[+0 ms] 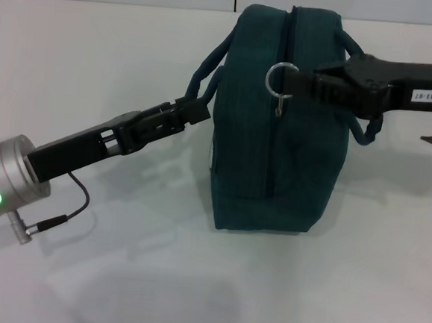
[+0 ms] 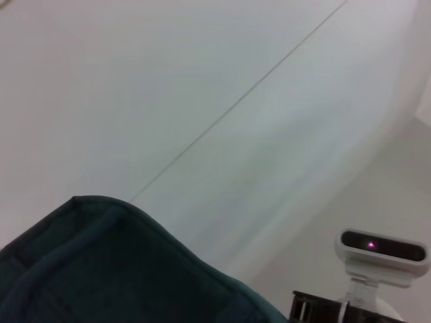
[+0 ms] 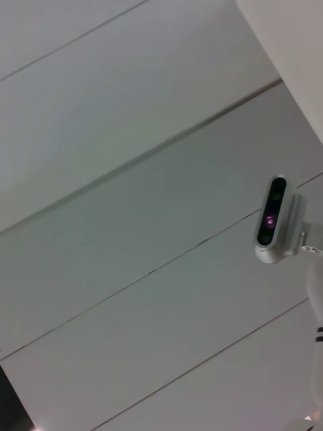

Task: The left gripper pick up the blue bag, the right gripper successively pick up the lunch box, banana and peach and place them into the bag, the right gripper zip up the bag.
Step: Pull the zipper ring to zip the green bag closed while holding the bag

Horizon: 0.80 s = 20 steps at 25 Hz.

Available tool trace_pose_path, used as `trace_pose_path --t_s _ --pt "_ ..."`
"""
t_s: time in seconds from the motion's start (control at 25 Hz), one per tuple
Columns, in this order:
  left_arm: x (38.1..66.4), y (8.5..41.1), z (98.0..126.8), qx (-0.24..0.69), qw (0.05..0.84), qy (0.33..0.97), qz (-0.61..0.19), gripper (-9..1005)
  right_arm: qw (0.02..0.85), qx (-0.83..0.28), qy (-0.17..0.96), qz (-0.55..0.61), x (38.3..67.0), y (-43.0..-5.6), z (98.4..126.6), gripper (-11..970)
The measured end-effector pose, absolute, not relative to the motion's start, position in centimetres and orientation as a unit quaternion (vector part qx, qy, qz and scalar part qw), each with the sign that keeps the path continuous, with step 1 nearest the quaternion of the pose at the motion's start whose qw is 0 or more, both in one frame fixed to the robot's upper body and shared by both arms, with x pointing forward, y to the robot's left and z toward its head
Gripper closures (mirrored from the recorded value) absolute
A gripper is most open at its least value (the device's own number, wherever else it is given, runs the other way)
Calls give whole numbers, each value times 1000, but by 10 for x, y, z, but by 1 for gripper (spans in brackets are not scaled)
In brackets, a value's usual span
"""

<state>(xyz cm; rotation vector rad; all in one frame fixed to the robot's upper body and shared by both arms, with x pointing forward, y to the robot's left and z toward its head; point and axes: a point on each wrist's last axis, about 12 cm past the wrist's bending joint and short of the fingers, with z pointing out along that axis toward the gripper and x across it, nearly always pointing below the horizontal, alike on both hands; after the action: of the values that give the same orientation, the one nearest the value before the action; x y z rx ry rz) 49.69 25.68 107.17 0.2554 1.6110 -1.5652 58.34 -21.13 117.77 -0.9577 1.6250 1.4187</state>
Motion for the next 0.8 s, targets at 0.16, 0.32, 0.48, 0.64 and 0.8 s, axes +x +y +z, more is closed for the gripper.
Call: trace_pose_path --t_s 0.16,0.32,0.48,0.64,0.8 --pt "496 254 1072 106 400 649 -639 104 379 -374 638 556 583 -210 1175 952" --pt "499 245 1071 115 367 660 -645 110 379 -375 637 556 583 -209 1175 952" --pt "503 236 1071 116 355 662 -650 117 378 -377 636 557 582 -209 1175 952" --pt "509 235 1070 100 361 670 -641 125 376 -379 635 559 581 -208 1175 952" --pt "514 238 1069 75 367 678 -633 195 373 -380 635 560 581 -208 1174 952"
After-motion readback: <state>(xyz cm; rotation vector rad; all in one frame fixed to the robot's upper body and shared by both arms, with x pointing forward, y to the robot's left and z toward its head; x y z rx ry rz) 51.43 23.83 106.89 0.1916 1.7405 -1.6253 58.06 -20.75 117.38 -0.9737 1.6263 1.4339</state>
